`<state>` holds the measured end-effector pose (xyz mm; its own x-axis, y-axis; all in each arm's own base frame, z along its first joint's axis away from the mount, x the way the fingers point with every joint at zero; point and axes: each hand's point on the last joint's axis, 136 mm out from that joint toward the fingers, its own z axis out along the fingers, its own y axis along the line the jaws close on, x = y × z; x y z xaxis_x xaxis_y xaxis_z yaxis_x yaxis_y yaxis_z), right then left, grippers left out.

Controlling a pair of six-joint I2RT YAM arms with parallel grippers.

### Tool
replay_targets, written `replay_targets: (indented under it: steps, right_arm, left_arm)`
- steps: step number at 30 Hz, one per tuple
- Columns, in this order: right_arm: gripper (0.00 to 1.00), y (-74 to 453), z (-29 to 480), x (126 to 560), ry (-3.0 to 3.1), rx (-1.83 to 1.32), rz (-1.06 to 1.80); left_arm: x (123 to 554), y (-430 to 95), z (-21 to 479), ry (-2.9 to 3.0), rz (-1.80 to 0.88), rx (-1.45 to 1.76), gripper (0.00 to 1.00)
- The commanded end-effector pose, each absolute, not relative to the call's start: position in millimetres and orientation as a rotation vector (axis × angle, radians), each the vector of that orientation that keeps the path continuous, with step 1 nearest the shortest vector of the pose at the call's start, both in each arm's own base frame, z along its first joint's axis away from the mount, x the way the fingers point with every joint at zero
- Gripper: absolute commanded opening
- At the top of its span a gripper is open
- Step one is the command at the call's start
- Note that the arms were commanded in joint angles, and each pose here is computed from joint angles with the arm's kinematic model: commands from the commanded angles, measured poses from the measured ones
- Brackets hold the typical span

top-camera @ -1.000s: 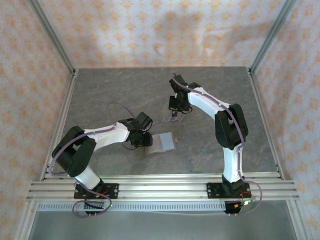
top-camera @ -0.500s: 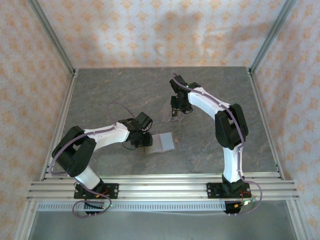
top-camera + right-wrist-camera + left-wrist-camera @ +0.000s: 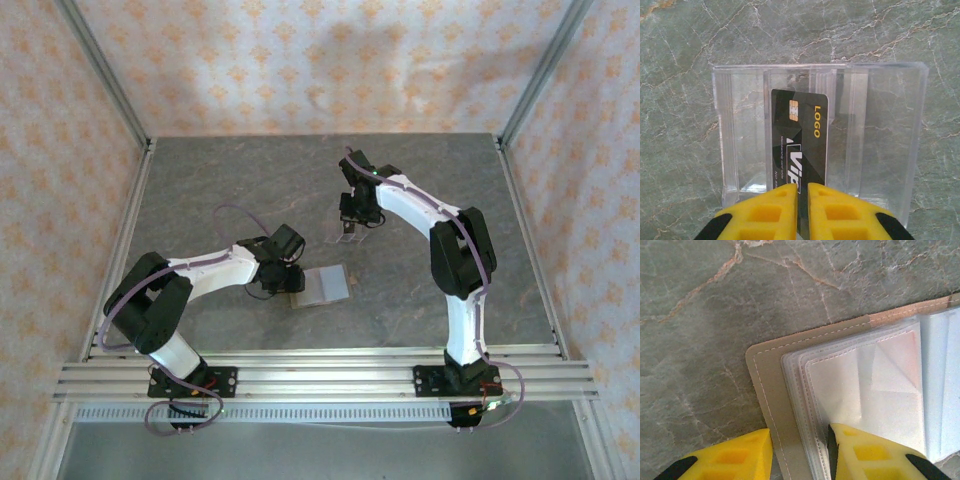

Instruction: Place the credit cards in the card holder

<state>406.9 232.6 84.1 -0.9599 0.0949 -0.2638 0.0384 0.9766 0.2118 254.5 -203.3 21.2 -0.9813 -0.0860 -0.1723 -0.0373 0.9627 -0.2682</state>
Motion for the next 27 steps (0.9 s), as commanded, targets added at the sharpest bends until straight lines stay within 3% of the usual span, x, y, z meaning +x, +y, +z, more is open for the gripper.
replay_targets:
  steps: [1, 6, 13, 27]
  right_arm:
    - [0.13, 221, 94, 413, 2.811, 0.114, 0.232]
    - [0.16, 207, 109, 416, 2.752, 0.119, 0.145]
    - [0.21, 218, 92, 414, 2.816, 0.090, 0.195]
    - [0.18, 230, 75, 411, 2.860, 0.084, 0.271]
  left_arm:
    - [237, -184, -1, 2.998, -0.261, -0.109, 0.33]
    - [236, -184, -3, 3.001, -0.262, -0.113, 0.33]
    - [237, -184, -3, 3.000, -0.262, -0.115, 0.33]
    - [235, -182, -4, 3.002, -0.257, -0.117, 0.33]
